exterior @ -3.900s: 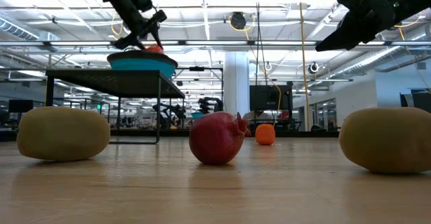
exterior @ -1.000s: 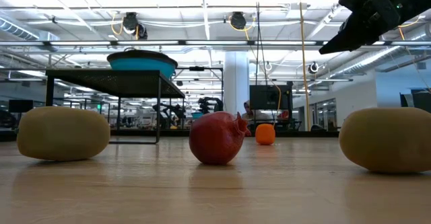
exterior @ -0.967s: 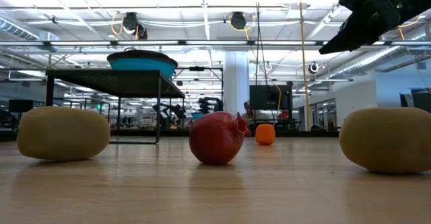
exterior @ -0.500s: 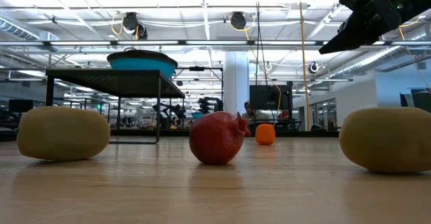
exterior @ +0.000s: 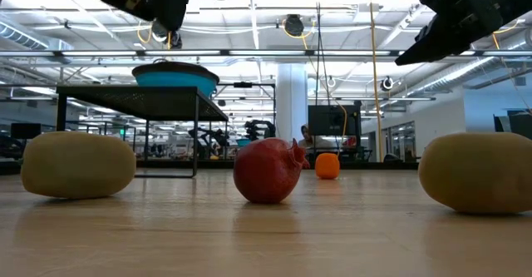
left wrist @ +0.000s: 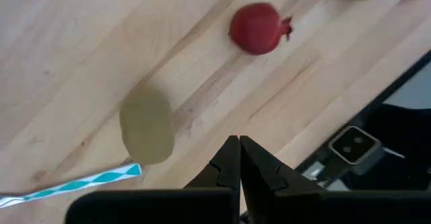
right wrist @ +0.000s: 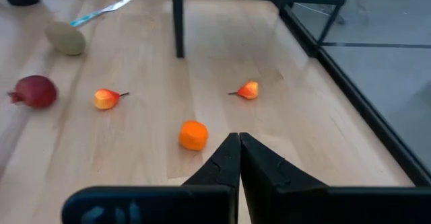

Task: Pick & Place Fruit
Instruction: Put the kiwi into the blue strainer bowl on the shelf

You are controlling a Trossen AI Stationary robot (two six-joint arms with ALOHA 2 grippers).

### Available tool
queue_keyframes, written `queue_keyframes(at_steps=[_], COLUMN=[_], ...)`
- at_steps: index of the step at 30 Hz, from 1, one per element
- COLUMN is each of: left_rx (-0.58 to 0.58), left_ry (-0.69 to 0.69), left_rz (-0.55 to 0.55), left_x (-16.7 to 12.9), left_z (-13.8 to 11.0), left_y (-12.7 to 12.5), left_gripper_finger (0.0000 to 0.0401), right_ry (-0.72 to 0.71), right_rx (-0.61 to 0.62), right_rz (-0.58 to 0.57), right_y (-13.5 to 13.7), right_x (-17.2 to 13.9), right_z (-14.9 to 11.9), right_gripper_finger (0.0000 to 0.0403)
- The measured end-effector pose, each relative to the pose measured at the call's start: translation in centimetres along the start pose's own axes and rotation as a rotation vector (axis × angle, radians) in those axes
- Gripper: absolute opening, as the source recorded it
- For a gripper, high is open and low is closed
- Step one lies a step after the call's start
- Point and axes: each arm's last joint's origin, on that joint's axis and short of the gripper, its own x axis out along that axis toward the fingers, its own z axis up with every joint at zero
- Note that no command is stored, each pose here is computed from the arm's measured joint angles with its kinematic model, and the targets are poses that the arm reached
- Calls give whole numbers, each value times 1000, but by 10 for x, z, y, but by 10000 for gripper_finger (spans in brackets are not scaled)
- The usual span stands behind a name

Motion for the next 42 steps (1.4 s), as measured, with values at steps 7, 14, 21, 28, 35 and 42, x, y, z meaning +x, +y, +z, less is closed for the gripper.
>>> queue_keyframes(at_steps=[7,14,21,28,35,42], left_rx=[-9,-14,-12,-39,-75,-68], left_ry=[-28,-25,-64,-116,-22,9], left_rz=[72,216,240,285,281,244], left_x=[8,6,7,15,44,65], left_z=[-6,-20,-27,-34,-40,-45], left_y=[2,11,10,13,25,31], left_gripper_finger=[67,149,240,328,385,392], right_ry=[-1,-1,-1,-1,-1,-1], right_rx=[0,3,3,3,3,4], right_rz=[16,16,16,16,16,16], right_y=[0,0,0,0,0,0], right_x=[0,0,0,0,0,0], right_z=[0,0,0,0,0,0], right_gripper_finger=[1,1,1,1,1,1])
